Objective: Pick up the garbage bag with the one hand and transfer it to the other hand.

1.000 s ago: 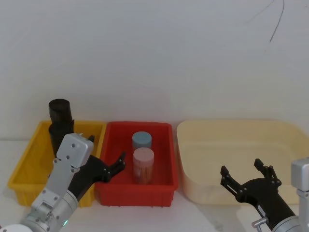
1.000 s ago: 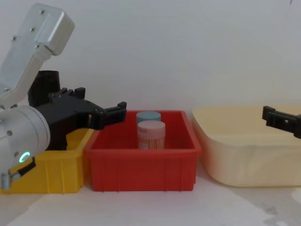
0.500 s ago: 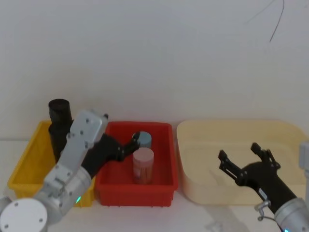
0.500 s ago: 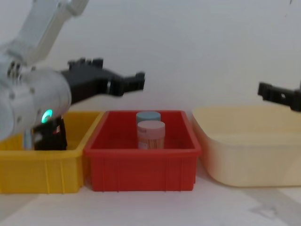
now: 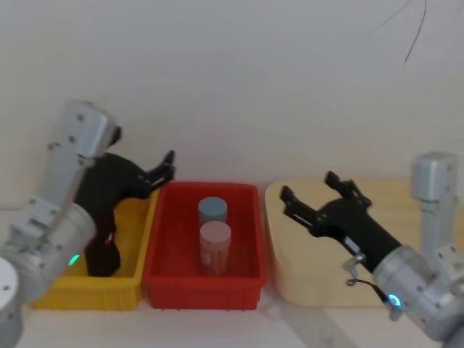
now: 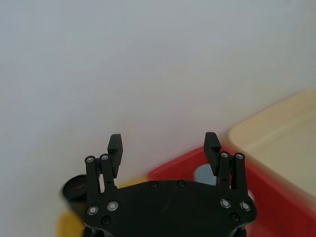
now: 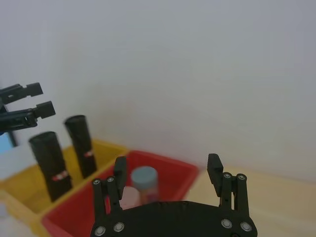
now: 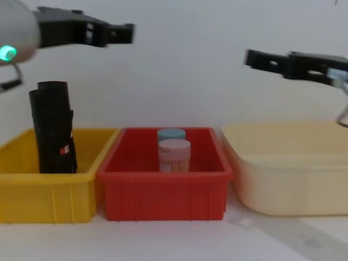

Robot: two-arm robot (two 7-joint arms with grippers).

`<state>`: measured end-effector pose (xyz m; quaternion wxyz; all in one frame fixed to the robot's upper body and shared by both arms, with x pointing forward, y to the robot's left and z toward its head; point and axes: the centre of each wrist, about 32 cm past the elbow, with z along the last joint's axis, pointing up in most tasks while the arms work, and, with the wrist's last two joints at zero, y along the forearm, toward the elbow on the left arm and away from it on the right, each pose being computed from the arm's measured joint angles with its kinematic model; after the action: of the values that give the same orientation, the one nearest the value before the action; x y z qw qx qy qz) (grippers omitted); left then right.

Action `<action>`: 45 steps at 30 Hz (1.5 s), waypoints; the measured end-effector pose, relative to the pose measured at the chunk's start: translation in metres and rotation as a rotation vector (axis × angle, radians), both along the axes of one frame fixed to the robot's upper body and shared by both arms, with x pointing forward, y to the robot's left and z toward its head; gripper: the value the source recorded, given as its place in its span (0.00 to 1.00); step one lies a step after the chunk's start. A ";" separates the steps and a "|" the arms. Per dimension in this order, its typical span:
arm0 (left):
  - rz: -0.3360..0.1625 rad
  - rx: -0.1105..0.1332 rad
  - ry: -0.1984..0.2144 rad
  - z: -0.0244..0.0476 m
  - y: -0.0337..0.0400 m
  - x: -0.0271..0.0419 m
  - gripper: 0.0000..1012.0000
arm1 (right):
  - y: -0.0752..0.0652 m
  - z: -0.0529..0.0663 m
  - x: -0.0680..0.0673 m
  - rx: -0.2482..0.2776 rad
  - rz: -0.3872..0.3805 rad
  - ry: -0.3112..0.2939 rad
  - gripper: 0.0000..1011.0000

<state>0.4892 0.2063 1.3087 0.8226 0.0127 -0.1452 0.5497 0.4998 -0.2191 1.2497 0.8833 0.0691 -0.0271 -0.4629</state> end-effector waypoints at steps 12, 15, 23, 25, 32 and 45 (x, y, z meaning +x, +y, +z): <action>0.147 -0.036 0.098 0.0051 0.0613 -0.0296 0.99 | 0.051 0.013 0.034 -0.053 0.150 0.039 0.99; 0.175 -0.044 0.133 0.0012 0.0766 -0.0357 0.99 | 0.057 0.013 0.037 -0.069 0.166 0.050 0.99; 0.193 -0.047 0.189 -0.0060 0.0987 -0.0439 0.99 | 0.069 0.011 0.043 -0.112 0.186 0.080 0.99; 0.186 -0.045 0.205 -0.0084 0.1039 -0.0447 0.99 | 0.070 0.010 0.043 -0.121 0.184 0.088 0.99; 0.146 -0.037 0.253 -0.0176 0.1145 -0.0419 0.99 | 0.064 0.007 0.042 -0.147 0.160 0.115 0.99; 0.104 -0.011 0.302 -0.0295 0.1227 -0.0317 0.99 | 0.057 0.003 0.041 -0.176 0.145 0.152 0.99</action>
<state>0.4575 0.3291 1.2792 0.8057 0.0983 -0.0158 0.5839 0.5404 -0.1621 1.2524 0.9165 -0.0423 0.0044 -0.3978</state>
